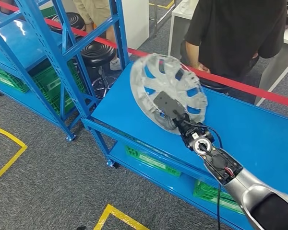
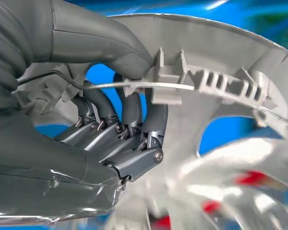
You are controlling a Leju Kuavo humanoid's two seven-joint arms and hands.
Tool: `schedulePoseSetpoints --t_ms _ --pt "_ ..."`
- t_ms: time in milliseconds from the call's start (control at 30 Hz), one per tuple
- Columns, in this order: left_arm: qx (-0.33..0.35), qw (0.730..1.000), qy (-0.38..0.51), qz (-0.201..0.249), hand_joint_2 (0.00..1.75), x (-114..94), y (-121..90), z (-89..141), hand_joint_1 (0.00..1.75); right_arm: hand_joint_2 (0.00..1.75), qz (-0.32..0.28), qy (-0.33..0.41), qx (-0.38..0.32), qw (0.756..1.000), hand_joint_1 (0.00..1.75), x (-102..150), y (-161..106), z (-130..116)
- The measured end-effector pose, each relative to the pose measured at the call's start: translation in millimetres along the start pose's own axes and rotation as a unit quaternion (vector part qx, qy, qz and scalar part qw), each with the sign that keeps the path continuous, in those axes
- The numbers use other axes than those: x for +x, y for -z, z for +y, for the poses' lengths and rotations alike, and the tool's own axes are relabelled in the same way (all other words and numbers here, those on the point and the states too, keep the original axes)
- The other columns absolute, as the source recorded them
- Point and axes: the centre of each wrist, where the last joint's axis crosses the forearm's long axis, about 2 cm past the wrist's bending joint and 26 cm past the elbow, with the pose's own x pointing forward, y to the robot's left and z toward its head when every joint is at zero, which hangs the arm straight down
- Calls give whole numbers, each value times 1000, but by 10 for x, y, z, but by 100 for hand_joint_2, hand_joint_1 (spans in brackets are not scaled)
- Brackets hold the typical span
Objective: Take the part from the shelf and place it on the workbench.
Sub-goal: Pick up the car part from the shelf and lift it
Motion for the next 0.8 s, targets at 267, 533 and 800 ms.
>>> schedulePoseSetpoints --t_ms 267,533,800 --pt "5 1000 -4 2 175 -3 0 2 0 175 -133 97 -61 984 164 571 85 -199" --pt "7 1000 -2 5 175 -5 -1 -10 0 175 -260 293 -25 920 164 911 68 -303" --pt "6 1000 -2 5 175 -1 -3 -35 0 175 -338 419 34 842 164 1061 27 -214"
